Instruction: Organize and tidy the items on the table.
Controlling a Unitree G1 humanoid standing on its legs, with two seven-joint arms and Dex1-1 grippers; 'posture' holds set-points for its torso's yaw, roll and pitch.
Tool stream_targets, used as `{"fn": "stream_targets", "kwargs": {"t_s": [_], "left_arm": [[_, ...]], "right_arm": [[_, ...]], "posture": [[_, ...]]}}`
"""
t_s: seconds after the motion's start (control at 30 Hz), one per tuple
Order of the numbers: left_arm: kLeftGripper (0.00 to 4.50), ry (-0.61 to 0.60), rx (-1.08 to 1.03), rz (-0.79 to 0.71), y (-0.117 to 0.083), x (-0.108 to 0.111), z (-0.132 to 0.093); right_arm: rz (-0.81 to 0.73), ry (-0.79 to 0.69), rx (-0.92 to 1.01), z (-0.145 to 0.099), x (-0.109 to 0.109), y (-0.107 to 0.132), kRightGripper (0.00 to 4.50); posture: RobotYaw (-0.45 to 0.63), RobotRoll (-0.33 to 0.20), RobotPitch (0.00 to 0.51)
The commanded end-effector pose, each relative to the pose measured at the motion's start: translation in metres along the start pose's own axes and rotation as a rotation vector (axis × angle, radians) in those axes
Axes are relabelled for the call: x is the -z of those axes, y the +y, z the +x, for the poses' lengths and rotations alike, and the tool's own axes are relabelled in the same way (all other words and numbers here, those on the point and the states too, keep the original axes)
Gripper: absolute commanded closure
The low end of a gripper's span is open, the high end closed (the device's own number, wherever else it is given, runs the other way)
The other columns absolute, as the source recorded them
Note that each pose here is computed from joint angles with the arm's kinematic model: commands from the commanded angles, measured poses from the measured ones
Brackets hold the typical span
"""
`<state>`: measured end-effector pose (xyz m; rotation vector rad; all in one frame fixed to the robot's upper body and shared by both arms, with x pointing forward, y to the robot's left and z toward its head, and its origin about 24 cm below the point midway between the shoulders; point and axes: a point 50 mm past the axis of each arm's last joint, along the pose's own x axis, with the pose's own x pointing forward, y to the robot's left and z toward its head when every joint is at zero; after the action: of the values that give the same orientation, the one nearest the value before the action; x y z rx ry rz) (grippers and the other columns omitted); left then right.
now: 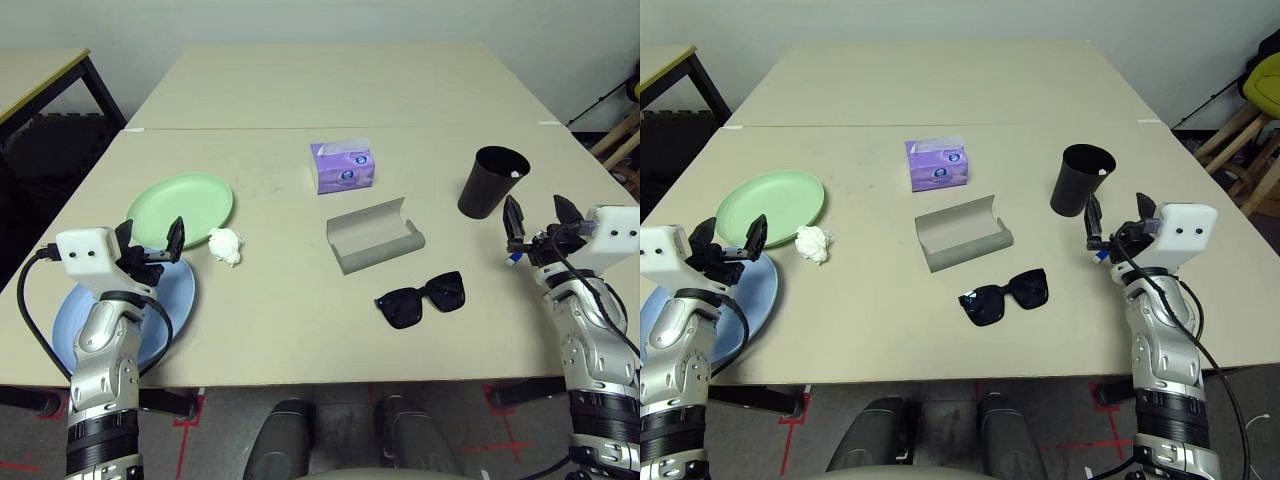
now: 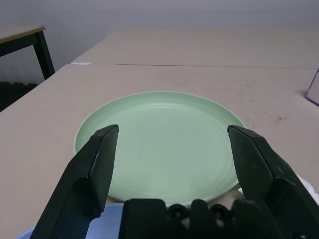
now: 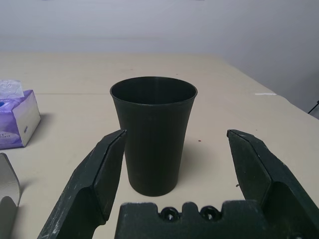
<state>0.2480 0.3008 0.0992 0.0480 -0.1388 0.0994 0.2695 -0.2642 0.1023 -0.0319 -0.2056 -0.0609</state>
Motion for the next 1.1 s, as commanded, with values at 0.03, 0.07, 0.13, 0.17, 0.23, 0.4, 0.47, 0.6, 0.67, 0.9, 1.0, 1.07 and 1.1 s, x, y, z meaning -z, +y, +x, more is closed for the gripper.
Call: {"fn": "stream_targets", "kwargs": {"t_s": [0.03, 0.07, 0.13, 0.17, 0.23, 0.4, 0.47, 0.6, 0.67, 0.9, 1.0, 1.07, 1.1], "left_arm": [[0.03, 0.009, 0.006, -0.001, 0.000, 0.001, -0.001], [0.03, 0.009, 0.006, 0.000, 0.001, 0.001, -0.001], [0.03, 0.009, 0.006, 0.001, 0.001, 0.001, -0.001], [0.03, 0.009, 0.006, 0.001, 0.002, 0.002, -0.001], [0.03, 0.011, 0.006, 0.000, 0.002, 0.002, -0.002], [0.03, 0.010, 0.004, -0.001, 0.002, 0.003, -0.002], [0.03, 0.010, 0.002, -0.002, 0.002, 0.003, -0.001], [0.03, 0.012, -0.002, -0.003, 0.004, 0.003, -0.002], [0.03, 0.013, -0.003, -0.002, 0.005, 0.003, -0.002], [0.03, 0.013, 0.003, 0.000, 0.005, 0.003, -0.001], [0.03, 0.014, 0.006, 0.001, 0.005, 0.003, -0.001], [0.03, 0.015, 0.009, 0.002, 0.005, 0.003, 0.000], [0.03, 0.015, 0.011, 0.003, 0.004, 0.002, 0.000]], "right_arm": [[0.003, 0.009, 0.003, -0.002, 0.002, 0.000, 0.02], [0.005, 0.009, 0.004, -0.002, 0.002, 0.000, 0.02], [0.006, 0.009, 0.005, -0.003, 0.002, 0.000, 0.02], [0.006, 0.009, 0.006, -0.003, 0.002, 0.000, 0.02], [0.006, 0.008, 0.005, -0.002, 0.002, 0.001, 0.02], [0.008, 0.007, 0.002, -0.001, 0.002, 0.001, 0.02], [0.008, 0.007, 0.000, 0.000, 0.002, 0.002, 0.02], [0.020, 0.001, -0.029, -0.001, 0.002, 0.003, 0.02], [0.031, -0.013, -0.114, -0.002, 0.000, 0.008, 0.02], [-0.035, -0.028, -0.364, -0.011, -0.003, 0.014, 0.02], [-0.041, -0.032, -0.432, -0.012, -0.006, 0.012, 0.02], [-0.073, -0.026, -0.562, -0.013, -0.010, 0.014, 0.02], [-0.096, -0.024, -0.635, -0.015, -0.011, 0.015, 0.02]], "posture": [[0.06, 0.000, 0.088], [0.06, 0.000, 0.087], [0.06, 0.000, 0.087], [0.06, 0.000, 0.087], [0.07, 0.000, 0.087], [0.07, 0.000, 0.087], [0.07, 0.000, 0.086], [0.07, 0.000, 0.086], [0.06, 0.000, 0.086], [0.06, 0.000, 0.091], [0.06, 0.000, 0.091], [0.05, 0.000, 0.092], [0.05, 0.000, 0.092]]}}
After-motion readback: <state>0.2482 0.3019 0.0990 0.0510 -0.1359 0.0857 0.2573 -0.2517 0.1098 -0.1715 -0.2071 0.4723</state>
